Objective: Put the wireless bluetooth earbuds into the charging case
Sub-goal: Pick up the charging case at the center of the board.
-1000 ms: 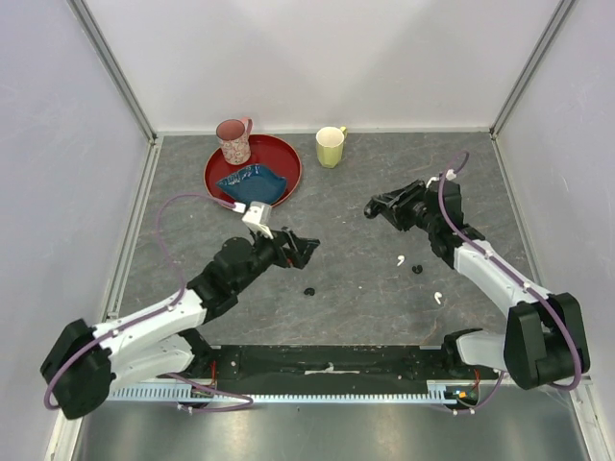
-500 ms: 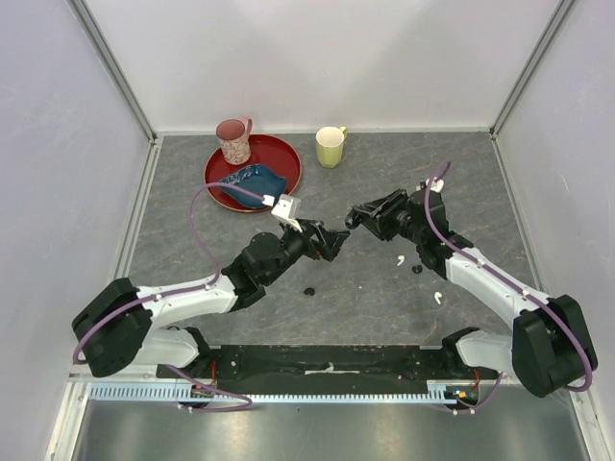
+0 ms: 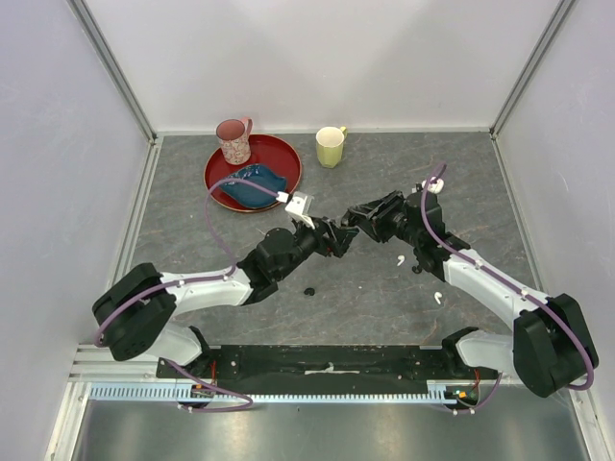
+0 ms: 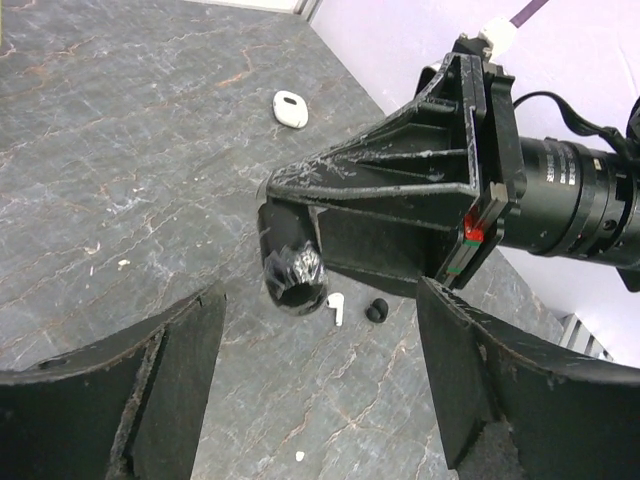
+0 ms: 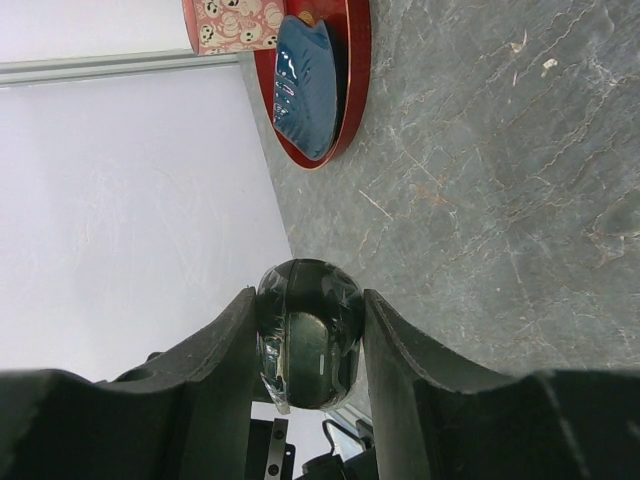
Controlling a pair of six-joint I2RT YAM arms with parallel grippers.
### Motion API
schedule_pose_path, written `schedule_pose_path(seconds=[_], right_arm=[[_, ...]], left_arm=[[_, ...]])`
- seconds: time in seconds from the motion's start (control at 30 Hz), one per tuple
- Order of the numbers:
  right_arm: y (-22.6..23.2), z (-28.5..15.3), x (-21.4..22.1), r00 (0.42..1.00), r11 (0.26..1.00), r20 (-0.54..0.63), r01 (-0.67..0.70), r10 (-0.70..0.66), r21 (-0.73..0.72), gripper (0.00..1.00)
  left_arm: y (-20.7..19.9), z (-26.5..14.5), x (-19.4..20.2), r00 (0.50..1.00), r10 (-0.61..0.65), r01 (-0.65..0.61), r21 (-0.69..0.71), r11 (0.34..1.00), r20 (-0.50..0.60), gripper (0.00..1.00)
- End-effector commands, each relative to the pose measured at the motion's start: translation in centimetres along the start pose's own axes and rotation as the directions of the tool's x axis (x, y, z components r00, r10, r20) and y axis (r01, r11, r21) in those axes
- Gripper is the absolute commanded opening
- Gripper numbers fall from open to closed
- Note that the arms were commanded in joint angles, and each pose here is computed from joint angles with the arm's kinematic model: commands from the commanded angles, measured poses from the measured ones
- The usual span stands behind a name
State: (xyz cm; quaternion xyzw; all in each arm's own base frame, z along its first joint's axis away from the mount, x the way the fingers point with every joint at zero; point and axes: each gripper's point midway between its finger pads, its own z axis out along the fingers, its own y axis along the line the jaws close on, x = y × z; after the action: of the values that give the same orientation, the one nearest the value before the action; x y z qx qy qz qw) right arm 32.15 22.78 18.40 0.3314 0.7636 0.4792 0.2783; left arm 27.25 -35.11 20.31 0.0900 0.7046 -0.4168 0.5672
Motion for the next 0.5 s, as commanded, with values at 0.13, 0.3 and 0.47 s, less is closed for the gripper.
schedule_pose_path(seconds=[0.13,0.3,0.47], right_arm=[[2.2,-0.7,0.3,1.000,0.997,-0.004,-0.010,0.009,-0.078,0.00],[2.5,-1.0,0.3,1.000,0.996,-0.003,-0.010,0.010,-0.089,0.00],[2.8,-1.2,0.5,1.000,0.995,-0.010,-0.011,0.010,-0.097,0.00]], left_arm=[[-1.6,1.8,-2.5,0.997,-0.018,0.016,0.023,1.000,0.081,0.73],[-1.3,2.0,-2.1,0.997,-0.022,0.022,0.012,1.000,0.072,0.67],[-1.1,2.4,-1.7,0.997,-0.025,0.025,0.004,1.000,0.067,0.67]])
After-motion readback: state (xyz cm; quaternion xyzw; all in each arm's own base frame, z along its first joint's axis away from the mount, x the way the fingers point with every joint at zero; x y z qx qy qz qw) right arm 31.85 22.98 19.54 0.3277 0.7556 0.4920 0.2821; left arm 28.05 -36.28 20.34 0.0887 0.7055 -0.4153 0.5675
